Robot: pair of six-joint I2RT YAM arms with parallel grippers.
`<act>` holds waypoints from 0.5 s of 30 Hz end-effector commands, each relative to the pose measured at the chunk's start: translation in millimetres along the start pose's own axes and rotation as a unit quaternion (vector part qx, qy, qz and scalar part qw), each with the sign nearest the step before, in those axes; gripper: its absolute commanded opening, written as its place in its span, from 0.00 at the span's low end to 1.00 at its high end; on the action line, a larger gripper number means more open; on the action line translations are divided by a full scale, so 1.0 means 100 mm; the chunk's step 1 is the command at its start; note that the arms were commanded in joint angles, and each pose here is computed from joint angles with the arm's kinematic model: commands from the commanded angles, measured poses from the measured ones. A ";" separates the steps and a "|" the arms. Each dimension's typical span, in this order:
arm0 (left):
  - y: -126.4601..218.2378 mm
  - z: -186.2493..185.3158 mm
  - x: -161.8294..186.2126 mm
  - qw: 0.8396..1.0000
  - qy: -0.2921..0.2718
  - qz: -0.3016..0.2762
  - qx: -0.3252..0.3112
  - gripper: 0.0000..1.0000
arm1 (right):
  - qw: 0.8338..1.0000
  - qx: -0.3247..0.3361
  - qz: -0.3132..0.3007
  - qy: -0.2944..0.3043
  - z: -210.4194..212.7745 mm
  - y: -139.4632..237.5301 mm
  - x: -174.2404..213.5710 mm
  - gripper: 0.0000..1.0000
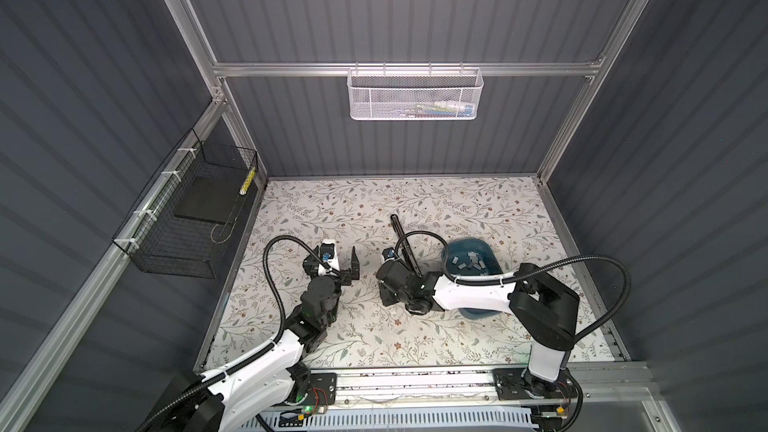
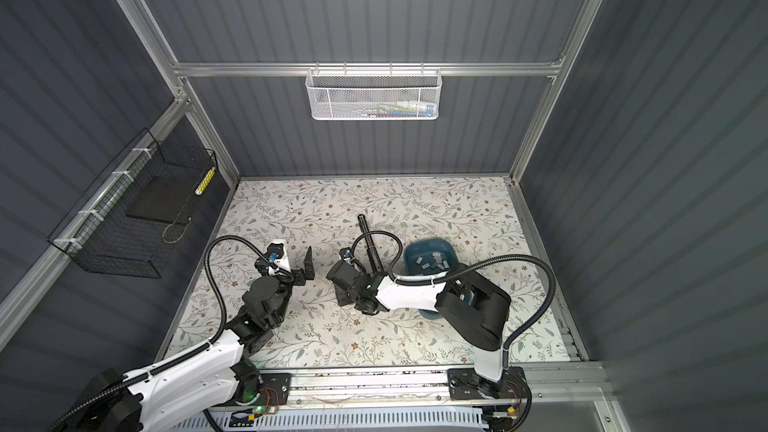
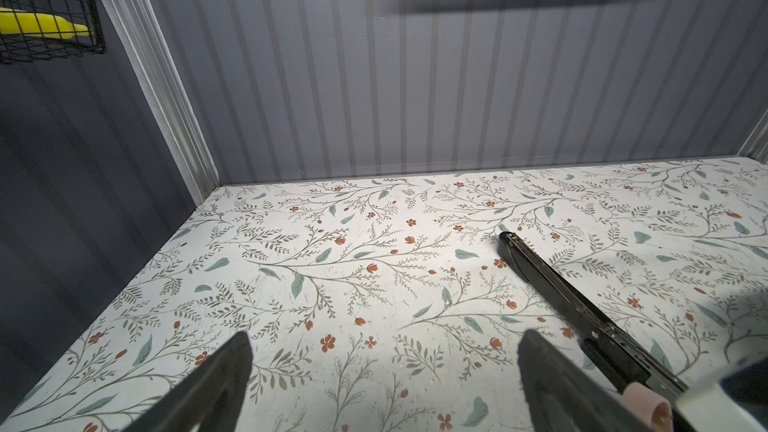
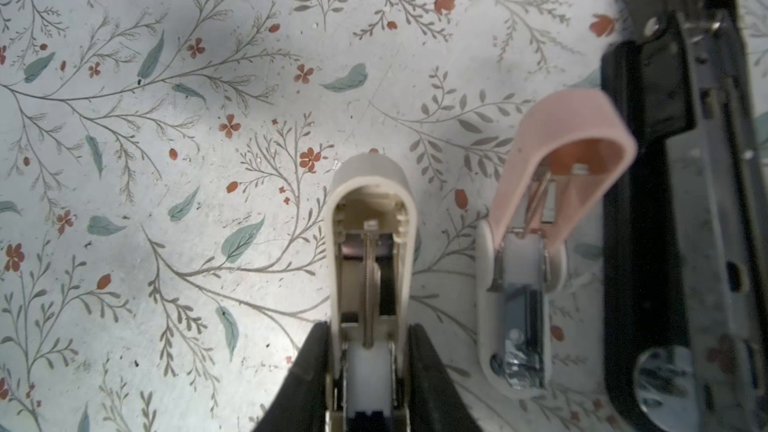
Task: Load the staples into the stapler
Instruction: 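Lower the beige object beside the pink remover and open the right gripper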
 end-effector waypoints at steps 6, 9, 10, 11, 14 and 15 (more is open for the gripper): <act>-0.04 0.02 -0.13 1.000 0.015 -0.015 -0.011 1.00 | 0.998 0.052 0.018 -0.027 -0.06 -0.20 0.10 0.00; -0.03 0.03 -0.14 1.000 0.015 -0.019 -0.012 1.00 | 0.998 0.059 0.023 -0.031 -0.07 -0.25 0.14 0.07; -0.03 0.03 -0.15 1.000 0.015 -0.020 -0.012 1.00 | 0.997 0.058 0.026 -0.033 -0.07 -0.25 0.15 0.10; -0.03 0.03 -0.14 1.000 0.015 -0.018 -0.013 1.00 | 0.997 0.057 0.026 -0.034 -0.08 -0.26 0.14 0.12; -0.02 0.04 -0.15 1.000 0.018 -0.021 -0.013 1.00 | 0.998 0.057 0.024 -0.033 -0.07 -0.24 0.14 0.25; -0.02 0.04 -0.14 1.000 0.018 -0.021 -0.013 1.00 | 0.998 0.058 0.022 -0.032 -0.08 -0.23 0.13 0.34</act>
Point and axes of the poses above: each gripper's point midway between its finger pads, its own y axis back along the fingers, its own z axis along the line the jaws close on, x = y × z, the point moved 9 cm from there along y, back along the fingers, and after that the axes turned 10 degrees about -y, right-handed, at the moved point
